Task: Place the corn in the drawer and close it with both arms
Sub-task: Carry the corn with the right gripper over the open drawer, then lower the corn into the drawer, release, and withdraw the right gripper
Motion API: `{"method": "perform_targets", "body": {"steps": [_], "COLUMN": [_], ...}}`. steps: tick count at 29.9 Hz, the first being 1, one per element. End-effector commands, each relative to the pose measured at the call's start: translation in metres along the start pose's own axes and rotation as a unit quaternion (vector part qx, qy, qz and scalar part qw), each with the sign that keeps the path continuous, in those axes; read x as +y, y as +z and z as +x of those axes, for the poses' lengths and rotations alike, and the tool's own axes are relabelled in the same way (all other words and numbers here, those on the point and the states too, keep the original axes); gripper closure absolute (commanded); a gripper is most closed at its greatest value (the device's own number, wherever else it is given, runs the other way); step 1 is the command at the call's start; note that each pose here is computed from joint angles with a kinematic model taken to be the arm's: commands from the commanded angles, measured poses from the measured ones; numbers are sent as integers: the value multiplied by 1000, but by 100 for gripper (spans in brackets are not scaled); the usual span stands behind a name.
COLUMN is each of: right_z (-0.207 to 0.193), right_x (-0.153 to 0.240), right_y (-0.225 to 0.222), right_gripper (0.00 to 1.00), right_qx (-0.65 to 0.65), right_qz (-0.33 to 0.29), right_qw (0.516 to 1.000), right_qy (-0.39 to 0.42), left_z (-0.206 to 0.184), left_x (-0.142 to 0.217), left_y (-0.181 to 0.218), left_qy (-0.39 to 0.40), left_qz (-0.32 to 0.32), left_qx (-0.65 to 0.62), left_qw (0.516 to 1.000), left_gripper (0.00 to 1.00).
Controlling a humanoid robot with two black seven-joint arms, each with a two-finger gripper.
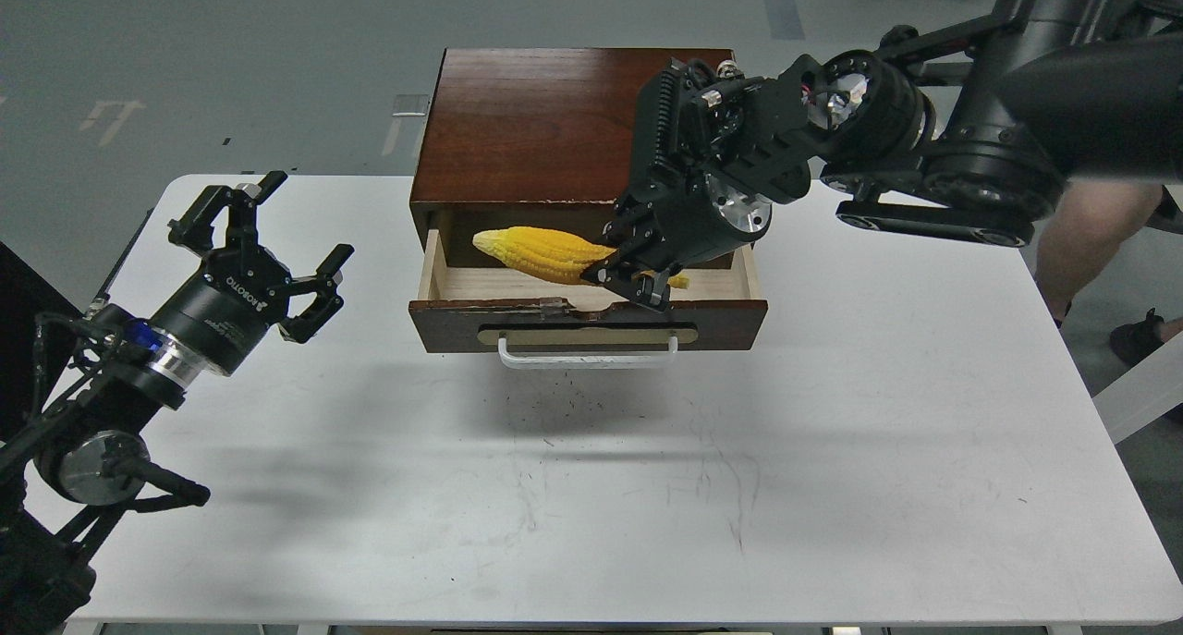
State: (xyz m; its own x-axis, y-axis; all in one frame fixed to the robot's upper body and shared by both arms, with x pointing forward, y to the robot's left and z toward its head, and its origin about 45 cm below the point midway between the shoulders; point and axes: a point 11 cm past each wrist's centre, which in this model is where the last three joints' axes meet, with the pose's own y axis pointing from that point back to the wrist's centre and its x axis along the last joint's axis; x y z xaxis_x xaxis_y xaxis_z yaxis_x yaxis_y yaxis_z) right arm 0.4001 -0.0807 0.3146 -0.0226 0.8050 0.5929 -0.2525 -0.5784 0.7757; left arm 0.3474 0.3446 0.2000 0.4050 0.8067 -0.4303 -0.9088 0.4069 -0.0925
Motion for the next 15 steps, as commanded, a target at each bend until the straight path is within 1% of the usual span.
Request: {"method": "perform_targets", "body": {"steps": [1, 4, 6, 8, 9, 10, 11, 12, 14, 15], "right_z": [-1, 0, -2, -2, -3, -4, -6, -6, -7, -7], "right_x": [1, 3, 3, 3, 2, 1, 1, 1, 1, 1], "right_y": [4, 8, 9, 9, 8, 8, 7, 7, 8, 7], "right_gripper": [100, 96, 87, 80, 65, 54, 39, 33, 26, 20], "right_qx": [-2, -1, -2, -2, -3, -4, -6, -6, -9, -11], "right_qz": [-7, -12, -13, -14, -13, -12, -11, -11, -11, -11], "right_qw": [1000, 1000, 1000, 1000, 1000, 1000, 1000, 1000, 1000, 1000], "right_qy": [1, 5, 4, 4, 3, 3, 2, 2, 3, 4], "left_z": [0, 0, -1, 0, -1, 0, 0, 0, 1, 1], "left_x": [0, 0, 0, 0, 0, 0, 0, 0, 1, 1], "left_y": [1, 1, 1, 1, 2, 1, 2, 2, 3, 4], "left_qy": [0, 0, -2, -2, -2, -2, -2, -2, -1, -1], "left_qz": [0, 1, 0, 1, 0, 1, 1, 1, 1, 1], "left_qx": [-2, -2, -2, -2, -2, -2, -3, -4, -4, -5], "left_qw": [1000, 1000, 1000, 1000, 1000, 1000, 1000, 1000, 1000, 1000], "left_gripper": [0, 0, 0, 0, 0, 0, 0, 0, 0, 0]}}
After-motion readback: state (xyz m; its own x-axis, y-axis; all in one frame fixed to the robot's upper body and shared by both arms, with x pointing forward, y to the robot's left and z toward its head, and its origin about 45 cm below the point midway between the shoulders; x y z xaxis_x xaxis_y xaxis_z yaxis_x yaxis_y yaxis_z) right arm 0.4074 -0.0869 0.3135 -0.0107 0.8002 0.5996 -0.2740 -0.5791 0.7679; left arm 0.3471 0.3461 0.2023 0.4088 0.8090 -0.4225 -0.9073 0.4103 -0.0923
